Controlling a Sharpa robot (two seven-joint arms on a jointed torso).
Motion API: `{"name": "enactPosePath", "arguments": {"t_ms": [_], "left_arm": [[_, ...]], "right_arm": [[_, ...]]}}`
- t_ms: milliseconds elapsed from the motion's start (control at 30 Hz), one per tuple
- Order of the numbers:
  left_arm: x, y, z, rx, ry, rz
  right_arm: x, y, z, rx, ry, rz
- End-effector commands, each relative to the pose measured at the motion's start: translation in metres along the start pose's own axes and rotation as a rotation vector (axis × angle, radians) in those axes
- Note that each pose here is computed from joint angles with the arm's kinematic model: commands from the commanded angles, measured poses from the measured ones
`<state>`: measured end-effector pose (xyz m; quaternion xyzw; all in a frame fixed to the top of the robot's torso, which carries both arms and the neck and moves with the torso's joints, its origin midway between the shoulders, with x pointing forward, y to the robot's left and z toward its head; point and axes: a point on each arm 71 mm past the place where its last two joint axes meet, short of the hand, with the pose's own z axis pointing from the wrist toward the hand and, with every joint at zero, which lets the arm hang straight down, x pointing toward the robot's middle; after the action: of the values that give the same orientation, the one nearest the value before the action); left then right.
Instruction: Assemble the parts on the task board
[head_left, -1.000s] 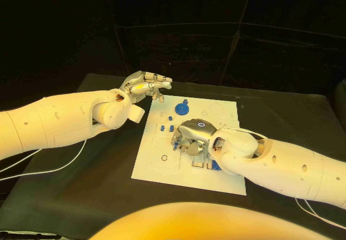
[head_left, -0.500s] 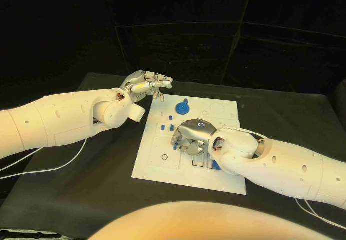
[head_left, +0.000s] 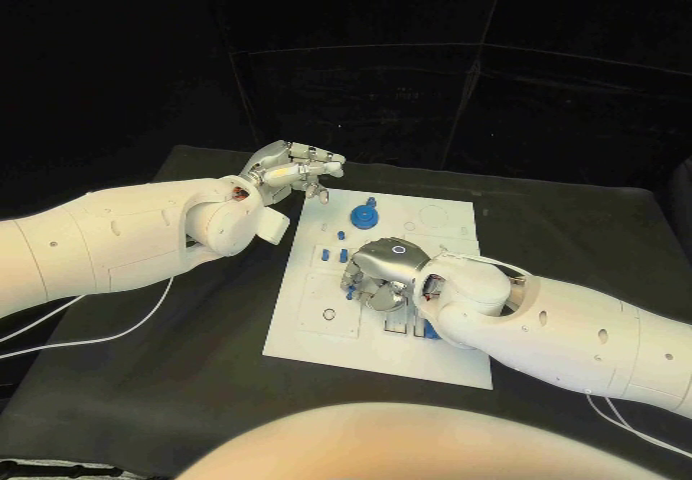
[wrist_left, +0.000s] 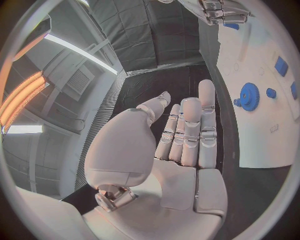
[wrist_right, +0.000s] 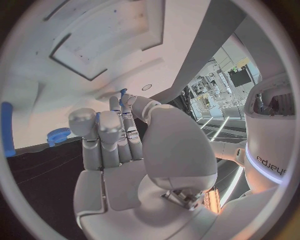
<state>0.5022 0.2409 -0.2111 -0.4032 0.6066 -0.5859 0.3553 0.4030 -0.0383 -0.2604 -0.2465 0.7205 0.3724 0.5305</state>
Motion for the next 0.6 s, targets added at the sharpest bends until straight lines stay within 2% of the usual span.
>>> {"name": "enactPosePath", "arguments": {"t_ms": [33,600], "left_arm": [[0.0011,-0.0011,0.0006,-0.001,0.013,-0.009],[0.0015,0.0003,0.0008,-0.023,0.021,-0.012]], "right_arm": [[0.0033,0.0012,0.0,-0.005,0.026,-0.014],[0.0011,0.0034,-0.0004,-0.039,-0.012,0.024]]}}
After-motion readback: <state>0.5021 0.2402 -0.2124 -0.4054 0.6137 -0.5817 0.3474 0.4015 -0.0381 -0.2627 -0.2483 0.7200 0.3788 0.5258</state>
